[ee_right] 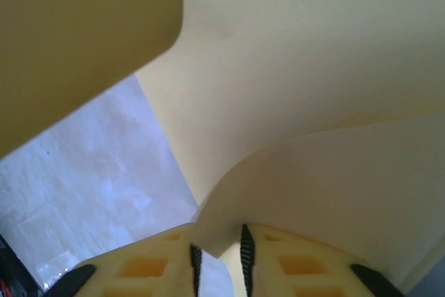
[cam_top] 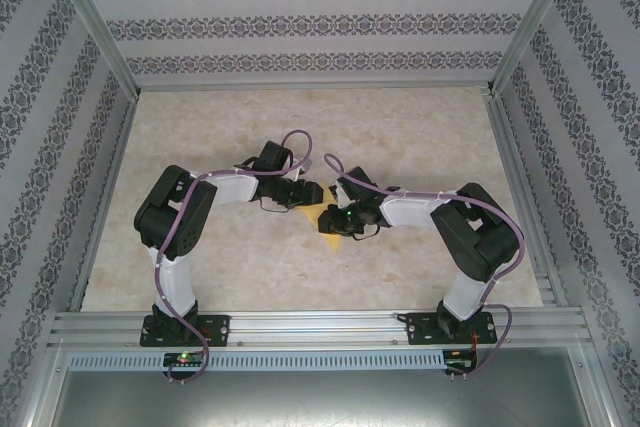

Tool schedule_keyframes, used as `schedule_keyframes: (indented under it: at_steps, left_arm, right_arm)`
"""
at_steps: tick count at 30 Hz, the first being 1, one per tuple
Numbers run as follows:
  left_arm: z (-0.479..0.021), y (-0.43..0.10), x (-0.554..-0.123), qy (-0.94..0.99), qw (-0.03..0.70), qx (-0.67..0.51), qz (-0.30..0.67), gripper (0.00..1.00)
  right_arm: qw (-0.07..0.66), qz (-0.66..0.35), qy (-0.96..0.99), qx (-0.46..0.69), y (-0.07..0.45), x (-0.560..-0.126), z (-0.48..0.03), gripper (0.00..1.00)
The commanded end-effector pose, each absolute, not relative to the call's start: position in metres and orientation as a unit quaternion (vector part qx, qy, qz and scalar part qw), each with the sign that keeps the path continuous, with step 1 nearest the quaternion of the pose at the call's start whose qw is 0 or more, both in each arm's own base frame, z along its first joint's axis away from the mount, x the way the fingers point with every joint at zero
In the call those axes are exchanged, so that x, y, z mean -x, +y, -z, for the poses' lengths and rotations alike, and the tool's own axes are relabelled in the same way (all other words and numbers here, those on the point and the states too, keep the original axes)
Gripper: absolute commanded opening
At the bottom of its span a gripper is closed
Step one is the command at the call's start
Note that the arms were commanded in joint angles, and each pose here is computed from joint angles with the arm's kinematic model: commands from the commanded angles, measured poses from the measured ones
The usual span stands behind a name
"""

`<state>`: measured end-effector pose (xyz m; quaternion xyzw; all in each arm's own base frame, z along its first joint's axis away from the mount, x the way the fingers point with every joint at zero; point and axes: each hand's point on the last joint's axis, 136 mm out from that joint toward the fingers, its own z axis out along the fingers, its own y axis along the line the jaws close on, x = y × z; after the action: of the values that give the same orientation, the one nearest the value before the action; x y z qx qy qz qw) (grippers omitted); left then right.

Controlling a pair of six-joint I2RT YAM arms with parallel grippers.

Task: Fold a paper plane with a square sheet of paper (pick it up from the middle)
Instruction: Third fold the triangle at the center of the table.

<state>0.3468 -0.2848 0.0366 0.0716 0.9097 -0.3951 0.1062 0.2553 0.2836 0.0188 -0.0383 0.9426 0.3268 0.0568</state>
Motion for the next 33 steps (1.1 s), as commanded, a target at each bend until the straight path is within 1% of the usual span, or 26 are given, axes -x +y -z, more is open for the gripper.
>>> schedule_keyframes:
  at_steps: [1, 9, 15, 17, 19, 21, 23, 24, 27, 30, 33]
  left_arm:
    - [0.002, -0.274, -0.323, 0.927, 0.044, -0.052, 0.369, 0.53]
    - [-0.030, -0.270, -0.332, 0.923, 0.073, -0.054, 0.374, 0.54]
    - [-0.060, -0.266, -0.333, 0.919, 0.098, -0.058, 0.377, 0.52]
    - [-0.067, -0.264, -0.330, 0.918, 0.100, -0.058, 0.379, 0.48]
    - [-0.072, -0.263, -0.327, 0.917, 0.101, -0.057, 0.382, 0.39]
    - [-0.074, -0.264, -0.322, 0.915, 0.095, -0.055, 0.389, 0.33]
    - [-0.074, -0.265, -0.317, 0.912, 0.085, -0.051, 0.397, 0.25]
    - [-0.074, -0.266, -0.315, 0.910, 0.083, -0.050, 0.403, 0.23]
    - [-0.069, -0.270, -0.308, 0.909, 0.074, -0.053, 0.407, 0.21]
    - [-0.063, -0.270, -0.304, 0.910, 0.067, -0.052, 0.407, 0.17]
    - [-0.060, -0.272, -0.301, 0.909, 0.061, -0.053, 0.409, 0.16]
  right_arm:
    - [0.048, -0.288, 0.956, 0.036, 0.269, -0.246, -0.002, 0.32]
    - [0.049, -0.290, 0.955, 0.038, 0.267, -0.243, -0.004, 0.38]
    - [0.053, -0.296, 0.953, 0.037, 0.267, -0.242, -0.005, 0.39]
    - [0.055, -0.299, 0.952, 0.038, 0.267, -0.242, -0.006, 0.39]
    - [0.054, -0.300, 0.952, 0.038, 0.267, -0.241, -0.005, 0.38]
    - [0.054, -0.301, 0.951, 0.038, 0.267, -0.240, -0.005, 0.37]
    - [0.054, -0.303, 0.951, 0.038, 0.266, -0.239, -0.005, 0.36]
    - [0.054, -0.302, 0.951, 0.038, 0.266, -0.239, -0.005, 0.36]
    - [0.055, -0.304, 0.950, 0.038, 0.266, -0.238, -0.006, 0.32]
    - [0.057, -0.303, 0.950, 0.037, 0.265, -0.238, -0.006, 0.25]
    - [0.057, -0.303, 0.951, 0.037, 0.264, -0.238, -0.006, 0.15]
